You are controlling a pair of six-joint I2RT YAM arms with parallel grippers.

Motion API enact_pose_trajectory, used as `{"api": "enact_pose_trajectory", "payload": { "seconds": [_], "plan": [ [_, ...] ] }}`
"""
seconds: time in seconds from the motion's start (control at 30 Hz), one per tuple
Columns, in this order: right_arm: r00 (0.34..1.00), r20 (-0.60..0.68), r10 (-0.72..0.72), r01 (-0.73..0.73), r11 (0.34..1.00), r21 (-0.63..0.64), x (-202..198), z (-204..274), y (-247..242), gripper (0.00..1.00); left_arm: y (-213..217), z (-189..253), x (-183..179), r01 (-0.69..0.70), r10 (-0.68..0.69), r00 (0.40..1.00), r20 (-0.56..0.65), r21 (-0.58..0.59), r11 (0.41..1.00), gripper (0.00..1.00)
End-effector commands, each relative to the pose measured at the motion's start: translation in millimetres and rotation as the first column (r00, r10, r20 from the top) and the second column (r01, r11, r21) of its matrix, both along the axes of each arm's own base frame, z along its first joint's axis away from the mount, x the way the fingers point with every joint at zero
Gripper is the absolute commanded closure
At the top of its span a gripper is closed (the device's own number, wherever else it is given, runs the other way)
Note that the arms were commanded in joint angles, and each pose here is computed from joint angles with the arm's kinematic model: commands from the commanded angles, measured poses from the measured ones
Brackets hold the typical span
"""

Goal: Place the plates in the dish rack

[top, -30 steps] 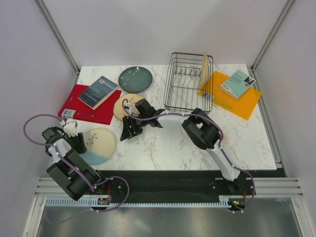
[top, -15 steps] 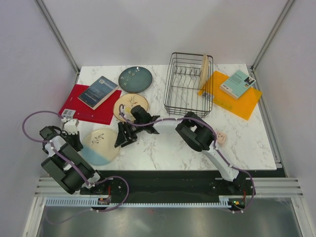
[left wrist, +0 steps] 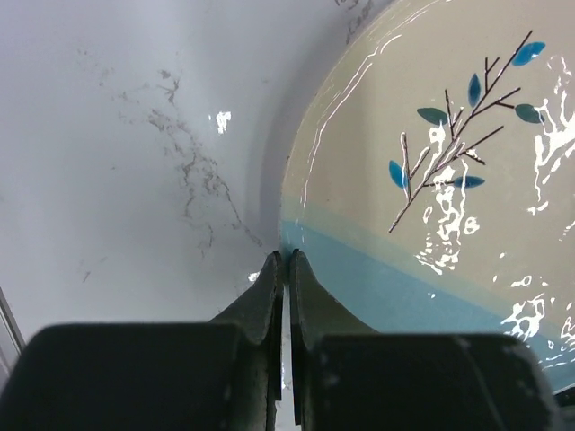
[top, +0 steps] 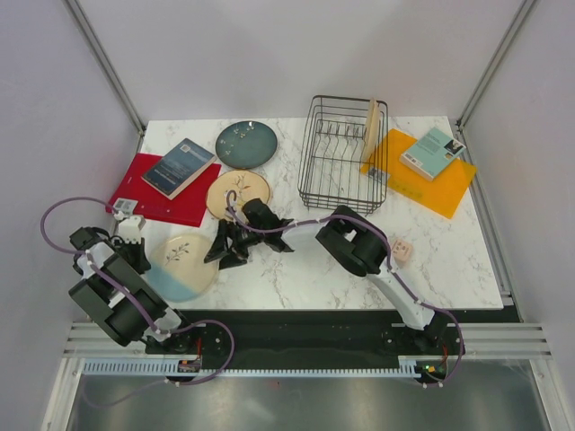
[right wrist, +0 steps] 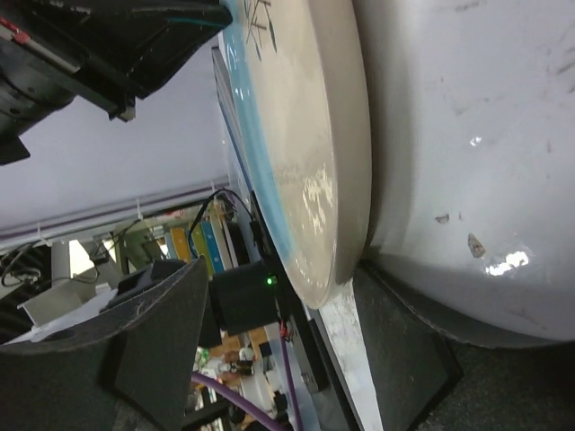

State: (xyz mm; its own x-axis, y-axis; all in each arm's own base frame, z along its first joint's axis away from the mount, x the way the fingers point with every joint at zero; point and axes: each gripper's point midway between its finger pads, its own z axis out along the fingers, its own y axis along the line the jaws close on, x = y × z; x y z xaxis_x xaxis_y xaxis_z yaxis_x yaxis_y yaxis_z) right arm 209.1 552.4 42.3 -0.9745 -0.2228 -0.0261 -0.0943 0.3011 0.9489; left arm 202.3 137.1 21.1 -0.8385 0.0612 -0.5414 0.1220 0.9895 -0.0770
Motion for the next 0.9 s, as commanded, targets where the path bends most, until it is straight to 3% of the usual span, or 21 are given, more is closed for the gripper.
{"api": "enact_pose_trajectory", "payload": {
  "seconds": [0.0,0.2,0.3,0.37,0.4,0.43,0.6,0.73,0.87],
  "plan": [
    [0.983,0.038,-0.178,0.182,0.974,-0.135,3,-54,10,0.26,-65,-2,-30,0.06,-0.092,0.991,-0.096,-0.297,0.953,0.98],
    [0.975,0.091,-0.204,0.215,0.968,-0.131,15,-56,17,0.28,-70,8,-24,0.041,-0.074,0.994,-0.082,-0.345,0.938,0.98],
    [0.975,0.116,-0.19,0.205,0.969,-0.135,15,-54,14,0.36,-68,8,-24,0.04,-0.071,0.994,-0.082,-0.334,0.942,0.98],
    [0.972,0.126,-0.197,0.213,0.968,-0.135,19,-50,10,0.48,-66,6,-25,0.022,-0.059,0.993,-0.101,-0.334,0.942,0.96],
    [0.971,0.125,-0.202,0.219,0.965,-0.145,20,-53,5,0.56,-66,6,-25,0.017,-0.056,0.993,-0.106,-0.333,0.943,0.93],
    [0.969,0.123,-0.212,0.23,0.96,-0.159,24,-54,0,0.72,-65,6,-25,0.009,-0.048,0.993,-0.11,-0.33,0.944,0.89],
    [0.961,0.205,-0.187,0.219,0.964,-0.152,38,-31,-21,1.0,-60,11,-20,0.0,-0.025,0.996,-0.082,-0.298,0.954,0.72],
    [0.95,0.293,-0.108,0.153,0.979,-0.135,53,-2,-45,1.0,-53,27,-8,0.008,-0.01,1.0,-0.006,-0.253,0.967,0.42],
    [0.89,0.456,-0.024,0.061,0.996,-0.066,69,69,-74,1.0,-38,74,19,0.036,-0.01,0.988,0.155,-0.161,0.986,0.38]
  ]
}}
